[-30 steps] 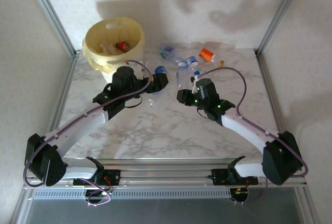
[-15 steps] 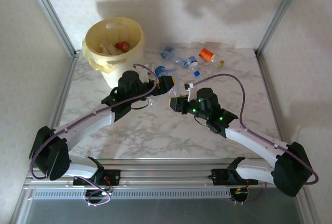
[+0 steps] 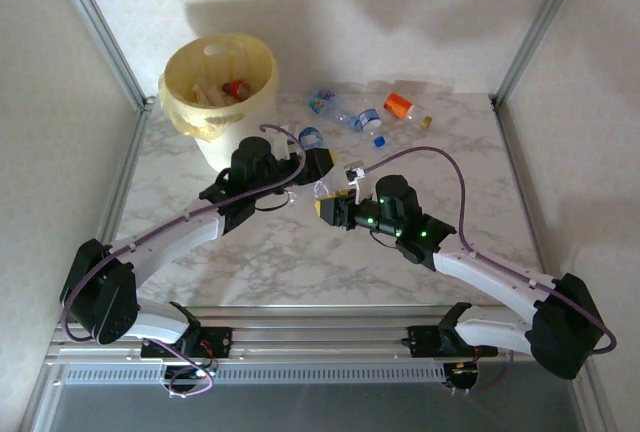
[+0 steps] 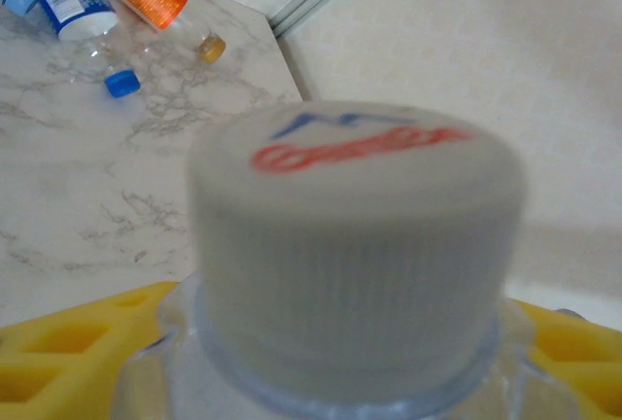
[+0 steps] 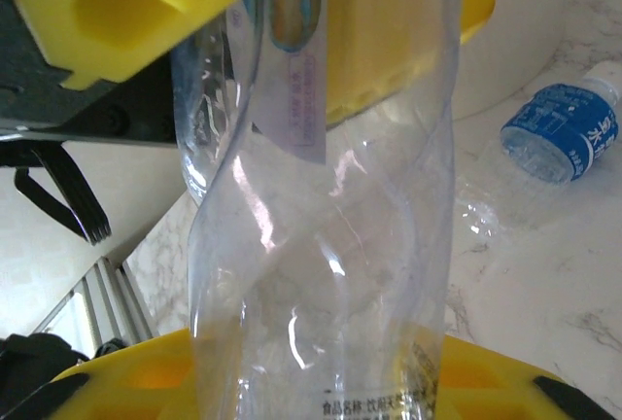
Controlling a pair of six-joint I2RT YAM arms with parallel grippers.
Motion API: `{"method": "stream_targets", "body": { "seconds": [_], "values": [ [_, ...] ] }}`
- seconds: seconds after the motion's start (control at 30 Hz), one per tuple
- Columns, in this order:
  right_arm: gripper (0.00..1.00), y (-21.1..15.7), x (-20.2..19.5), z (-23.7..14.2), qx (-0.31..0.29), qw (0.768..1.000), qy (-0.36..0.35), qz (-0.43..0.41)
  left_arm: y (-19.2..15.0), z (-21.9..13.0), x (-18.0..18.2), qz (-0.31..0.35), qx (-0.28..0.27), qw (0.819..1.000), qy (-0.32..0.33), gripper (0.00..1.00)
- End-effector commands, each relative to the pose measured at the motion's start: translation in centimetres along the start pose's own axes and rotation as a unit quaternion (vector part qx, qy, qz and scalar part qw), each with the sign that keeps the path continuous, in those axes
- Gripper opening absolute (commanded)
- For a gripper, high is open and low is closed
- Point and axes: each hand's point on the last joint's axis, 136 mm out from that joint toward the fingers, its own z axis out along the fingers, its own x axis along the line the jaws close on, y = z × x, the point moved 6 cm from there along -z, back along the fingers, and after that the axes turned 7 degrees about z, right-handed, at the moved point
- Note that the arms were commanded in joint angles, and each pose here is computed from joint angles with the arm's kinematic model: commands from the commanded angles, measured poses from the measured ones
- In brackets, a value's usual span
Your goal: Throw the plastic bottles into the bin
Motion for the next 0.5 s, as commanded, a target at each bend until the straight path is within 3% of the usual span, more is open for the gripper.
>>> {"method": "stream_targets", "body": {
  "seconds": [0.0, 0.17, 0.47],
  "values": [
    [0.37, 0.7, 1.5, -0.3, -0.02, 0.999, 0.042, -0.026, 0.3, -0.1, 1.3, -0.004, -0.016, 1.0, 0.027, 0.57],
    [0.42, 0.7, 1.4, -0.3, -0.021, 0.999, 0.04, -0.031, 0.5, -0.1, 1.2, -0.001, -0.015, 1.0, 0.024, 0.48],
    [0.74, 0.3, 1.2, -0.4, -0.022, 0.998, 0.036, -0.036, 1.6, -0.7, 0.8, 0.015, -0.021, 0.999, 0.028, 0.44]
  ]
}}
